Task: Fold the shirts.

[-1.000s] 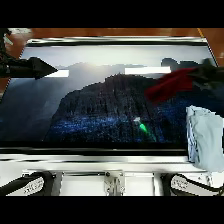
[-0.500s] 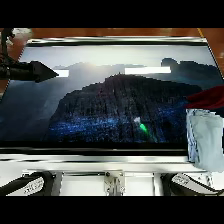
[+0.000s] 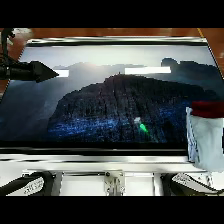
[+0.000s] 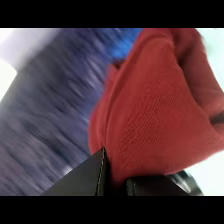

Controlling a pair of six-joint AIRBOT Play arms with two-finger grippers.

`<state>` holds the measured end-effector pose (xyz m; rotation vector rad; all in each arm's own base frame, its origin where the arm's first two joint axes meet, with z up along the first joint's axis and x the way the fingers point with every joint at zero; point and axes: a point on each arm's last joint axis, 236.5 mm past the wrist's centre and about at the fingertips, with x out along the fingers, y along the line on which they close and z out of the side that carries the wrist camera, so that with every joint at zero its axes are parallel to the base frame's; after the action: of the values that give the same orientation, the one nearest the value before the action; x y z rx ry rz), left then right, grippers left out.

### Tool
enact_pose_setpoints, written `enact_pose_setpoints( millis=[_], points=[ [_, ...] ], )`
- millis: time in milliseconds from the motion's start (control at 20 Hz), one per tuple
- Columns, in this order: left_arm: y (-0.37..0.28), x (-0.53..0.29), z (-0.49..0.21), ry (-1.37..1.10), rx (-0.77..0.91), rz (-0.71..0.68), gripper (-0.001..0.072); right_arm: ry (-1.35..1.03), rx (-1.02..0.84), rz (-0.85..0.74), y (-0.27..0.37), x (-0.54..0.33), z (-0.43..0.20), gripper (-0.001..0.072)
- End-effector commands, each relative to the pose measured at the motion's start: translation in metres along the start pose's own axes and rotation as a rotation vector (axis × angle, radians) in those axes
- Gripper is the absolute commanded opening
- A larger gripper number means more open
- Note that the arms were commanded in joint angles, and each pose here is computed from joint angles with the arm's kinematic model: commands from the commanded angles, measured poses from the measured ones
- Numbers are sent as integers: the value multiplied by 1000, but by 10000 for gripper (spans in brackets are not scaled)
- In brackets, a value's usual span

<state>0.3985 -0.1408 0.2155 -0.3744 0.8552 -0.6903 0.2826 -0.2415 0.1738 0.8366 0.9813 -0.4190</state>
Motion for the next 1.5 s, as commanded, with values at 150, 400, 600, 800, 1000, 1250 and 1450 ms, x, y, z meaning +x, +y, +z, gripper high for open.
enact_pose_setpoints(
  millis=[150, 400, 600, 800, 1000, 1250, 1450],
  points=[
    [0, 0, 1, -6, 5, 1, 42, 328, 124, -286, -81, 16, -89, 67],
    [0, 0, 1, -5, 5, 1, 41, 538, 155, -434, -138, 53, -185, 67],
    [0, 0, 1, -5, 5, 1, 42, 542, 151, -598, -178, 51, -202, 68],
    [0, 0, 1, -5, 4, 1, 42, 497, 130, -620, -185, 53, -192, 498],
    [1, 1, 2, -10, 3, 3, 42, 417, 92, -678, -188, 28, -161, 560],
    [38, 19, -14, 72, 48, 220, 38, -192, -313, -355, -33, -8, 7, 558],
    [76, 44, -87, 436, 190, 646, 40, -107, -697, -173, 111, 33, -40, 556]
  ],
)
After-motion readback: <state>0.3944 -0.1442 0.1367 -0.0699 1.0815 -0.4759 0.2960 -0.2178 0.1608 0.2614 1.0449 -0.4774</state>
